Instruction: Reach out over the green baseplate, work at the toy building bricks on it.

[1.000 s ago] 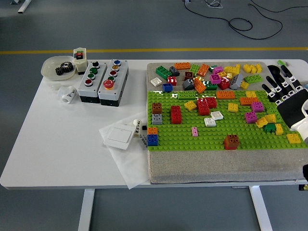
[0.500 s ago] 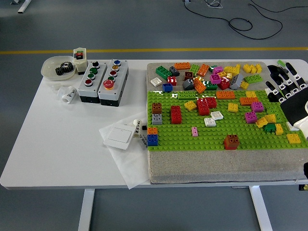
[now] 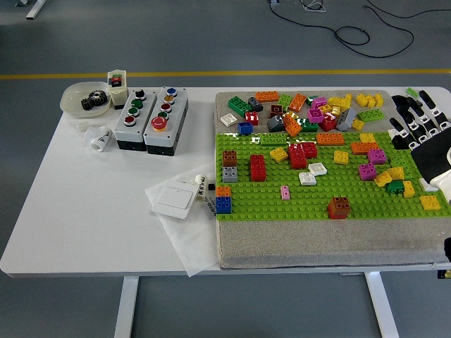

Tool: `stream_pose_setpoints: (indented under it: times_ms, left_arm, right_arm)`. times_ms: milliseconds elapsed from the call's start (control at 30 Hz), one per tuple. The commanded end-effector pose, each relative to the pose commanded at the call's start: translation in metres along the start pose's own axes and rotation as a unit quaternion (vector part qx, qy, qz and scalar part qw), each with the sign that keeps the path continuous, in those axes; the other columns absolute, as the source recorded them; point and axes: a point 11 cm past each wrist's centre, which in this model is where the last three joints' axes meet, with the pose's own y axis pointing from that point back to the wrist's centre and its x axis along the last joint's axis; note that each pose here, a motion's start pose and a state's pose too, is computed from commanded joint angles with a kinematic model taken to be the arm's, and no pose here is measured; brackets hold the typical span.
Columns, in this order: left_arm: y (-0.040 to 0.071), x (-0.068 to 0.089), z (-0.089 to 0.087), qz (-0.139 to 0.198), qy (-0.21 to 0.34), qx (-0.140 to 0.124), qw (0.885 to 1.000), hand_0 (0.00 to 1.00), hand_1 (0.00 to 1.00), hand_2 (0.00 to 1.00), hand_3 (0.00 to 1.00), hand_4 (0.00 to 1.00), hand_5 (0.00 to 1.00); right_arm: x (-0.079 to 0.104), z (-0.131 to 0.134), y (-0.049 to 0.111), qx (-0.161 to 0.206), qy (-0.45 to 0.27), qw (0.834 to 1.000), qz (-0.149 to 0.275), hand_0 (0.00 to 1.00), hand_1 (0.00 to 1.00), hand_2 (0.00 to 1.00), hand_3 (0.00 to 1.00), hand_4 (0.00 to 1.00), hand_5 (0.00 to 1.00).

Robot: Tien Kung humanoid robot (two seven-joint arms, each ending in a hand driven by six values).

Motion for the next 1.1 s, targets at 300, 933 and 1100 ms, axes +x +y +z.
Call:
stream_pose_setpoints:
  times_ms: [300, 933, 1100]
  left_arm:
    - [-0.0002, 0.0005, -0.0023, 0.000, -0.002, 0.002, 1.000, 0.765, 0.809, 0.859, 0.771, 0.793, 0.700]
    - [-0.0004, 0.0013, -0.0067, 0.001, -0.007, 0.005, 1.000, 0.765, 0.809, 0.861, 0.774, 0.793, 0.703]
    - [-0.0004, 0.0013, -0.0064, 0.001, -0.006, 0.005, 1.000, 0.765, 0.809, 0.861, 0.774, 0.793, 0.703]
  right_arm:
    - [0.0004, 0.0017, 0.0008, -0.002, 0.000, 1.000, 0.001, 0.881, 0.811, 0.852, 0.866, 0.998, 0.976]
    - [0.0036, 0.0059, 0.0029, -0.006, -0.002, 1.000, 0.010, 0.877, 0.806, 0.848, 0.863, 0.998, 0.970]
    - [0.0033, 0.0056, 0.0028, -0.005, -0.002, 1.000, 0.009, 0.877, 0.806, 0.848, 0.863, 0.998, 0.970]
